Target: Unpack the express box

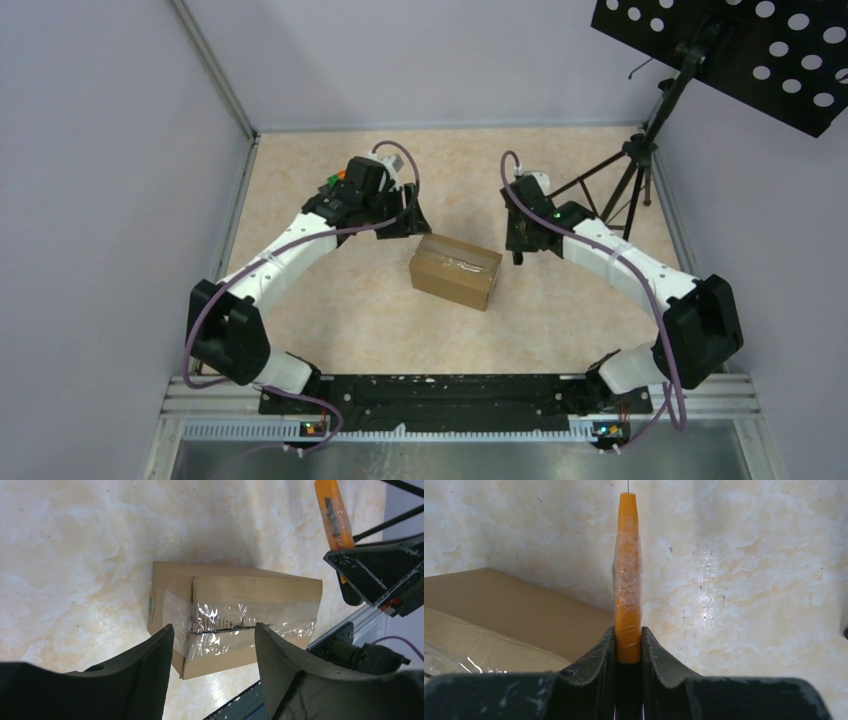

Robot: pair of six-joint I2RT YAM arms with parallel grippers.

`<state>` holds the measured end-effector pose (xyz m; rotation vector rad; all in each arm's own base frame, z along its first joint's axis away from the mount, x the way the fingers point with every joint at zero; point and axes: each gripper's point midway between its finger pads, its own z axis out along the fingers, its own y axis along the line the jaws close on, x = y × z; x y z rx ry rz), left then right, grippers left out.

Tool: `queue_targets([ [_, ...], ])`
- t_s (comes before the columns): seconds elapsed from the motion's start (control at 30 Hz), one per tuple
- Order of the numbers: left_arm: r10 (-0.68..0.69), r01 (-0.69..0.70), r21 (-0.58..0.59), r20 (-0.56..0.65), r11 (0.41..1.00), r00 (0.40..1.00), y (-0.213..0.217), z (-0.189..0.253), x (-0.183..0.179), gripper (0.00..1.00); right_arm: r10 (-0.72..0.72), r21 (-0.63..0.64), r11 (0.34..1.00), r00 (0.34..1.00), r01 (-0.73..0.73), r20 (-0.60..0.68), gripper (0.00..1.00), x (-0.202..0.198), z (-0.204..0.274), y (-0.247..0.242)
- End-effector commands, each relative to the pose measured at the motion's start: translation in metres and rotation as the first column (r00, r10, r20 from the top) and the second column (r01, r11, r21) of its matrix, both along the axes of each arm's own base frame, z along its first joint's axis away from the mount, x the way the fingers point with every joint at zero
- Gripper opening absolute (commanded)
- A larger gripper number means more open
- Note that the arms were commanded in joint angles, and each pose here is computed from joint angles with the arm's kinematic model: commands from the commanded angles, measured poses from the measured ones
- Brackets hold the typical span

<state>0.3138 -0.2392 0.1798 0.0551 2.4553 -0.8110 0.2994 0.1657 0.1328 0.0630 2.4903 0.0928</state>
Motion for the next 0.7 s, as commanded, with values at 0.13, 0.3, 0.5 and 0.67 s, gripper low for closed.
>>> queue_targets([
  [0.13,-0.118,0.118,0.004,-0.025,0.993,0.993,-0.002,-0.005,-0.021,0.59,-0.008,0.016,1.0,0.999,0.007,0.05,0.0,-0.008,0.019,-0.013],
  [0.3,-0.166,0.164,-0.034,-0.054,0.986,0.985,-0.009,-0.015,-0.029,0.58,-0.006,0.022,1.0,0.999,0.005,0.039,0.0,-0.015,0.015,-0.015],
  [0.5,-0.121,0.12,-0.012,-0.09,0.993,0.989,-0.005,-0.035,-0.022,0.52,0.002,0.038,0.999,0.999,-0.003,0.038,0.0,-0.018,0.016,-0.013],
  [0.67,-0.049,0.049,-0.011,-0.106,0.999,0.993,0.004,-0.047,-0.015,0.47,0.01,0.048,0.999,0.999,-0.012,0.036,0.0,-0.022,0.017,-0.013],
])
